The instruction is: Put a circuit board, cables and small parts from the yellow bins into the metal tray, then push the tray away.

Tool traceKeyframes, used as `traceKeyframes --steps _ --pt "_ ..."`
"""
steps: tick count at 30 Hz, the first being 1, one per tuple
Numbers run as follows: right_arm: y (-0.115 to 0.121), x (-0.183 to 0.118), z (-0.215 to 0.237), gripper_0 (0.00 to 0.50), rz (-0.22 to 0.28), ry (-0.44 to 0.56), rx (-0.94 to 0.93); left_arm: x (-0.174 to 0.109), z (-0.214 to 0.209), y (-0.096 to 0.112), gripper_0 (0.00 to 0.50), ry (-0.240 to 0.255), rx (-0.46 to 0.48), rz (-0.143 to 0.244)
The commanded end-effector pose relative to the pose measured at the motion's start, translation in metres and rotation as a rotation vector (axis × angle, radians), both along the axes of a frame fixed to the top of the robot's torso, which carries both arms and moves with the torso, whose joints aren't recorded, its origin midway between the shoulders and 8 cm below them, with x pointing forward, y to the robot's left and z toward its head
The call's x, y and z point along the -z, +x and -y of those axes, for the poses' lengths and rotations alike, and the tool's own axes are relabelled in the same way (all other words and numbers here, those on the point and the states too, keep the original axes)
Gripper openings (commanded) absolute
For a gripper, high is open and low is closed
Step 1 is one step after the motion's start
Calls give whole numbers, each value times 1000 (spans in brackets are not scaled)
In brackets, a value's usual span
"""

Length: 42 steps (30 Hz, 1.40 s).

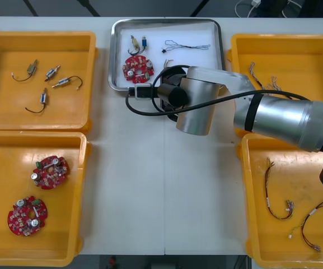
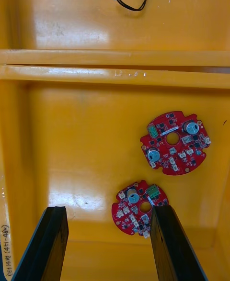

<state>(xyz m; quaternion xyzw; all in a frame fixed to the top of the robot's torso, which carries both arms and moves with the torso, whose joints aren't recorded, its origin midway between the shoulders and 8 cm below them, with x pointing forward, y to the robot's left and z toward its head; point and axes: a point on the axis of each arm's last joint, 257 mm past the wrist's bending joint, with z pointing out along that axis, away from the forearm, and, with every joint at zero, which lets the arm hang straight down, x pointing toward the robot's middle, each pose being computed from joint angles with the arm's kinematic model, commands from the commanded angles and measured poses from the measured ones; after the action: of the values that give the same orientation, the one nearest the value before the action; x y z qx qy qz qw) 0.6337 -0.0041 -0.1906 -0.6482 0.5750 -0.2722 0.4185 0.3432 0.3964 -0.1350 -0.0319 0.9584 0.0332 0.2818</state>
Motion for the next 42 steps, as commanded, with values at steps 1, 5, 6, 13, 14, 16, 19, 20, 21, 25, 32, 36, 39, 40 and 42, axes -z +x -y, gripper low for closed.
traceKeyframes --steps 1,5,6,13,14,16,19,20,21,25,32,36,39,40,42 --pt "4 -36 -34 0 67 7 -72 -10 -9 -5 500 80 52 -2" --pt "4 -39 -38 0 82 11 -90 -10 -9 -5 500 80 52 -2" --pt "4 -39 -38 6 83 9 -91 -10 -9 -5 500 80 52 -2" --pt "4 -46 -30 478 87 -39 -57 -10 -9 -5 500 80 52 -2" --pt "3 -48 -29 500 87 -43 -50 -10 -9 -5 500 80 52 -2" --pt "-1 -57 -25 500 85 -54 -23 -10 -9 -5 500 80 52 -2" --pt "-9 -68 -24 500 82 -64 0 -10 -9 -5 500 80 52 -2" --pt "-10 -70 -24 500 83 -66 3 -10 -9 -5 500 80 52 -2" --pt "-14 -75 -25 500 80 -63 7 -10 -9 -5 500 80 52 -2" --pt "-32 -87 -23 500 37 -34 25 -10 -9 -5 500 80 52 -2" --pt "-77 -107 -2 500 -74 9 96 -10 -9 -5 500 80 52 -2" --pt "-101 -113 21 500 -159 66 153 -10 -9 -5 500 80 52 -2" --pt "-123 -112 48 500 -249 161 239 -10 -9 -5 500 80 52 -2" --pt "-127 -110 53 500 -264 172 253 -10 -9 -5 500 80 52 -2" --pt "-141 -109 73 500 -316 237 321 -10 -9 -5 500 80 52 -2"
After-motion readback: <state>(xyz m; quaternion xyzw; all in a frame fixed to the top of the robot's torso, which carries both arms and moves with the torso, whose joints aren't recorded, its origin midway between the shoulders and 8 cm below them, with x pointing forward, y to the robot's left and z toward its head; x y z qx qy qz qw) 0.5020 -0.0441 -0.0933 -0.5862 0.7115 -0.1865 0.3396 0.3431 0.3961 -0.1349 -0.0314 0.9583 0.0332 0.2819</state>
